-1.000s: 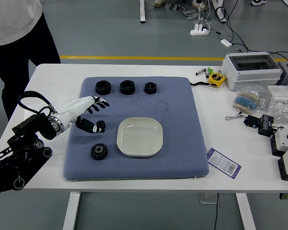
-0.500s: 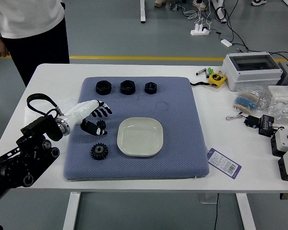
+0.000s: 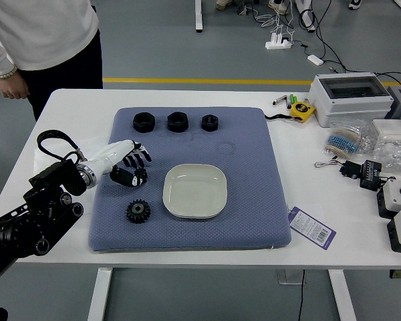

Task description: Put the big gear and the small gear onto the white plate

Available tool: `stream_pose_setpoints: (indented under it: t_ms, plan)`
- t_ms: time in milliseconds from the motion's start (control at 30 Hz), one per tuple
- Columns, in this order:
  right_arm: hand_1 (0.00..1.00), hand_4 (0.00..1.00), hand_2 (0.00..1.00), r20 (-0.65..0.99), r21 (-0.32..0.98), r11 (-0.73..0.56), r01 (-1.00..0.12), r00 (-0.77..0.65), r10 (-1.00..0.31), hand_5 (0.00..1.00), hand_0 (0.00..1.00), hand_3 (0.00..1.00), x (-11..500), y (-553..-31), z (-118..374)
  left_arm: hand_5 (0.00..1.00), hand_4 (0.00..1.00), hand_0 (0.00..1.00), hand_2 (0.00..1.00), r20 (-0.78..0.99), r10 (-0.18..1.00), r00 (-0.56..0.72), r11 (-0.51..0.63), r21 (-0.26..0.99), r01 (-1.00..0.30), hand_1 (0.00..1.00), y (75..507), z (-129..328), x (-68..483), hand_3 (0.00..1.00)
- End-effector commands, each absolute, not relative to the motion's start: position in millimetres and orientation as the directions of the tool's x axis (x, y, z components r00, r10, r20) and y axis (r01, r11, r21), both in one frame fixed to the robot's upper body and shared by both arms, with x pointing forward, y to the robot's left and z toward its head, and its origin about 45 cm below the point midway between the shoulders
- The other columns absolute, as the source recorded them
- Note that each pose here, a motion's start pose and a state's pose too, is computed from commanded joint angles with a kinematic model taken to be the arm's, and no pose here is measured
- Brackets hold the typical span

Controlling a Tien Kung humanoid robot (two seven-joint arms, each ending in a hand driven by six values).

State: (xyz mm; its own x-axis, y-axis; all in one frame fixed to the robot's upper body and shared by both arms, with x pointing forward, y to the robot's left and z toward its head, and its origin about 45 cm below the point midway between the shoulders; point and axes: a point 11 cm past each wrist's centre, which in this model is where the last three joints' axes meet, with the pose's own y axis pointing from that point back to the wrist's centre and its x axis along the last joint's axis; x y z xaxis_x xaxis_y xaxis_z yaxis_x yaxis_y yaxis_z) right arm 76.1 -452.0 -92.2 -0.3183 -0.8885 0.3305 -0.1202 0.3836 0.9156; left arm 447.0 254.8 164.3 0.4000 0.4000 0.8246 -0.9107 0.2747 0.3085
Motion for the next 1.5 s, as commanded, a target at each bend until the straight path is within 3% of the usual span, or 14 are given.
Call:
stream_pose_setpoints:
  t_ms: [500,533,700,733,1500]
  plan:
    - [0.657,0.882,0.75,0.333,0.913,0.388,-0.128,-0.317,-0.888,0.723,0.658,0.629,80,-454,-91,0.002,0.74,0.367,0.487,0.812,0.419,0.405,0.263,0.319,-0.911,0.426,258,162,448,0.556]
    - [0.658,0.883,0.75,0.333,0.913,0.388,-0.128,-0.318,-0.888,0.725,0.657,0.629,80,-454,-91,0.002,0.791,0.331,0.46,0.812,0.419,0.407,0.262,0.321,-0.91,0.383,259,162,448,0.539]
    - [0.658,0.883,0.75,0.334,0.912,0.39,-0.129,-0.319,-0.887,0.725,0.657,0.629,80,-454,-91,0.002,0.791,0.331,0.46,0.809,0.419,0.412,0.264,0.326,-0.908,0.383,259,160,447,0.539]
    - [0.657,0.883,0.75,0.334,0.912,0.39,-0.13,-0.319,-0.887,0.723,0.657,0.629,80,-454,-91,0.002,0.856,0.297,0.421,0.809,0.419,0.413,0.266,0.325,-0.908,0.323,258,161,447,0.518]
    - [0.657,0.883,0.75,0.337,0.911,0.392,-0.127,-0.319,-0.886,0.722,0.657,0.629,79,-455,-91,0.002,0.857,0.286,0.408,0.821,0.453,0.346,0.29,0.232,-0.929,0.299,254,196,451,0.511]
